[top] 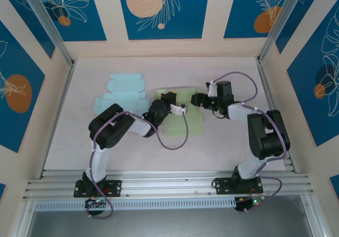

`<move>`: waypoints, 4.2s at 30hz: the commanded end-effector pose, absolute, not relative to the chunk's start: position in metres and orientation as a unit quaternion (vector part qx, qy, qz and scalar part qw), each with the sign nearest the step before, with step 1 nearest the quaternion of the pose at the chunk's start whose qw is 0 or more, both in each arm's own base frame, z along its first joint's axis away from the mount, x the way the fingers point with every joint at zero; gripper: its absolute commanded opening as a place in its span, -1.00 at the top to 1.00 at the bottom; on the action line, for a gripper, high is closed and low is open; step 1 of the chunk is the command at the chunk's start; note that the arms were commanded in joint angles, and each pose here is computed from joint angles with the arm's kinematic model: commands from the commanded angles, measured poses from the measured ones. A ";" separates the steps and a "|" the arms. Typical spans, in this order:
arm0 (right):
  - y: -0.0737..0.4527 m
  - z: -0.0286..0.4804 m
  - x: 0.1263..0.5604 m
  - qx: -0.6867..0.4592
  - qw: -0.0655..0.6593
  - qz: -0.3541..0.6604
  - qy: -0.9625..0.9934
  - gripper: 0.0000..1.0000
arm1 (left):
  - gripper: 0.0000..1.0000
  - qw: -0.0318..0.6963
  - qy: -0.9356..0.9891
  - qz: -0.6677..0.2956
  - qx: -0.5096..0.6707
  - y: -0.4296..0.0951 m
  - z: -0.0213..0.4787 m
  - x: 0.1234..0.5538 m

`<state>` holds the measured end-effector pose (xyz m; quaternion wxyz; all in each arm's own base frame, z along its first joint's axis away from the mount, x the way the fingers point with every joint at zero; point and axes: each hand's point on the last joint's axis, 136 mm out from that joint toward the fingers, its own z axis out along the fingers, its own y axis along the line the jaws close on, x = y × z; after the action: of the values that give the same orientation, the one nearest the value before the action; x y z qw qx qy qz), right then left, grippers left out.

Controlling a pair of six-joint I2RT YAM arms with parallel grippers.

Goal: Fold the paper box

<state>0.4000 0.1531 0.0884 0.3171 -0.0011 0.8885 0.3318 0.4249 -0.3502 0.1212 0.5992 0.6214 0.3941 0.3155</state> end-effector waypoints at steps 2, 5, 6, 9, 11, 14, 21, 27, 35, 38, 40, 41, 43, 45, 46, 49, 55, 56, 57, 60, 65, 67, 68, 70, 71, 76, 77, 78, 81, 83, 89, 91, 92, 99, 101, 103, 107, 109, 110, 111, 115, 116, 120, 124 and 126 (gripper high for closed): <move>0.153 0.095 0.396 0.001 0.322 0.396 0.860 -0.46 | 1.00 0.600 0.335 0.360 0.631 -0.361 0.118 0.424; 0.150 0.099 0.389 0.000 0.328 0.411 0.850 -0.49 | 1.00 0.602 0.341 0.357 0.628 -0.360 0.119 0.421; 0.149 0.101 0.387 -0.002 0.331 0.413 0.848 -0.51 | 1.00 0.603 0.342 0.357 0.626 -0.358 0.121 0.421; 0.142 0.108 0.383 0.002 0.340 0.416 0.843 -0.52 | 1.00 0.605 0.338 0.360 0.625 -0.359 0.127 0.420; 0.136 0.114 0.383 0.008 0.349 0.424 0.836 -0.52 | 1.00 0.606 0.334 0.360 0.625 -0.359 0.129 0.418; 0.123 0.127 0.384 0.023 0.364 0.435 0.823 -0.52 | 1.00 0.604 0.328 0.363 0.629 -0.359 0.130 0.417; 0.078 0.127 0.397 0.108 0.370 0.380 0.841 -0.38 | 1.00 0.602 0.316 0.370 0.633 -0.359 0.132 0.412; 0.071 0.107 0.414 0.135 0.330 0.378 0.855 -0.07 | 1.00 0.608 0.313 0.368 0.629 -0.362 0.140 0.411; 0.095 0.087 0.432 0.104 0.296 0.404 0.859 -0.06 | 1.00 0.607 0.314 0.369 0.630 -0.362 0.138 0.411; 0.111 0.087 0.425 0.077 0.297 0.410 0.859 -0.06 | 1.00 0.605 0.318 0.370 0.630 -0.361 0.137 0.412; 0.116 0.087 0.418 0.068 0.300 0.408 0.859 -0.07 | 1.00 0.604 0.320 0.368 0.630 -0.361 0.135 0.412; 0.119 0.087 0.414 0.063 0.301 0.409 0.859 -0.07 | 1.00 0.604 0.321 0.367 0.631 -0.362 0.135 0.413; 0.123 0.086 0.407 0.058 0.301 0.406 0.861 -0.07 | 1.00 0.604 0.322 0.366 0.630 -0.362 0.134 0.414; 0.125 0.085 0.402 0.056 0.304 0.401 0.863 -0.07 | 1.00 0.604 0.322 0.366 0.631 -0.363 0.132 0.414; 0.125 0.084 0.400 0.055 0.304 0.398 0.864 -0.07 | 1.00 0.604 0.323 0.367 0.630 -0.363 0.132 0.415; 0.127 0.084 0.395 0.050 0.307 0.392 0.866 -0.08 | 1.00 0.604 0.324 0.366 0.630 -0.364 0.132 0.416; 0.139 0.082 0.391 0.029 0.306 0.389 0.868 -0.11 | 1.00 0.604 0.324 0.364 0.630 -0.365 0.133 0.417; 0.142 0.082 0.391 0.023 0.307 0.388 0.869 -0.13 | 1.00 0.604 0.324 0.364 0.630 -0.365 0.132 0.417; 0.144 0.082 0.391 0.021 0.307 0.385 0.870 -0.14 | 1.00 0.604 0.325 0.364 0.630 -0.365 0.132 0.417; 0.149 0.077 0.394 0.014 0.302 0.376 0.876 -0.14 | 1.00 0.604 0.323 0.363 0.631 -0.366 0.132 0.416; 0.154 0.070 0.403 0.016 0.300 0.350 0.887 -0.16 | 1.00 0.604 0.322 0.361 0.634 -0.367 0.131 0.414; 0.156 0.068 0.406 0.018 0.301 0.336 0.892 -0.15 | 1.00 0.603 0.321 0.361 0.635 -0.367 0.130 0.413; 0.157 0.068 0.408 0.018 0.304 0.327 0.894 -0.15 | 1.00 0.603 0.321 0.360 0.635 -0.367 0.130 0.413; 0.158 0.066 0.412 0.018 0.309 0.303 0.902 -0.15 | 1.00 0.604 0.321 0.359 0.635 -0.367 0.130 0.412; 0.160 0.064 0.413 0.016 0.311 0.291 0.905 -0.15 | 1.00 0.605 0.321 0.357 0.635 -0.367 0.130 0.412; 0.158 0.060 0.425 0.021 0.326 0.263 0.908 -0.14 | 1.00 0.609 0.321 0.347 0.637 -0.369 0.131 0.409; 0.158 0.061 0.428 0.023 0.330 0.260 0.907 -0.14 | 1.00 0.609 0.322 0.344 0.639 -0.370 0.131 0.408; 0.157 0.060 0.430 0.023 0.332 0.258 0.907 -0.14 | 1.00 0.608 0.323 0.341 0.640 -0.370 0.129 0.408; 0.156 0.060 0.436 0.025 0.336 0.253 0.907 -0.14 | 1.00 0.607 0.327 0.333 0.644 -0.371 0.127 0.408; 0.155 0.060 0.439 0.025 0.339 0.253 0.906 -0.14 | 1.00 0.607 0.330 0.328 0.644 -0.371 0.126 0.408; 0.153 0.064 0.447 0.016 0.343 0.257 0.903 -0.14 | 1.00 0.609 0.337 0.316 0.645 -0.372 0.127 0.409; 0.150 0.066 0.451 0.016 0.346 0.250 0.904 -0.16 | 1.00 0.610 0.337 0.311 0.646 -0.373 0.126 0.408; 0.148 0.067 0.454 0.016 0.348 0.246 0.905 -0.16 | 1.00 0.611 0.336 0.308 0.647 -0.374 0.127 0.407; 0.149 0.074 0.473 -0.009 0.348 0.235 0.907 -0.28 | 1.00 0.606 0.350 0.286 0.654 -0.377 0.125 0.409; 0.153 0.077 0.474 -0.014 0.348 0.245 0.905 -0.28 | 1.00 0.608 0.359 0.285 0.648 -0.377 0.127 0.413; 0.156 0.080 0.469 -0.014 0.348 0.251 0.903 -0.28 | 1.00 0.616 0.364 0.283 0.638 -0.378 0.133 0.414; 0.153 0.094 0.456 -0.007 0.355 0.256 0.899 -0.28 | 1.00 0.640 0.442 0.240 0.581 -0.372 0.173 0.425; 0.149 0.101 0.450 -0.002 0.357 0.258 0.898 -0.28 | 1.00 0.636 0.501 0.188 0.556 -0.365 0.197 0.433; 0.147 0.107 0.447 0.000 0.360 0.258 0.897 -0.28 | 1.00 0.624 0.536 0.154 0.548 -0.362 0.207 0.438; 0.146 0.111 0.445 0.001 0.360 0.259 0.896 -0.28 | 1.00 0.614 0.569 0.124 0.532 -0.356 0.217 0.443; 0.144 0.127 0.436 0.003 0.363 0.260 0.895 -0.35 | 0.49 0.555 0.679 0.028 0.479 -0.336 0.244 0.470; 0.142 0.130 0.435 0.007 0.360 0.260 0.896 -0.37 | 0.39 0.521 0.708 0.006 0.477 -0.332 0.240 0.476; 0.141 0.140 0.430 0.016 0.358 0.266 0.895 -0.44 | 0.22 0.426 0.783 -0.029 0.452 -0.316 0.217 0.506; 0.137 0.150 0.423 0.026 0.360 0.264 0.895 -0.58 | 0.14 0.362 0.819 -0.061 0.441 -0.314 0.188 0.524; 0.132 0.153 0.419 0.034 0.359 0.257 0.896 -0.67 | -0.01 0.341 0.831 -0.075 0.434 -0.312 0.176 0.532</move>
<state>0.4282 0.1385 0.1429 0.3627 0.0209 0.8950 0.2586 0.5649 -0.3167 0.2792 0.5163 0.4230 0.7446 -0.0137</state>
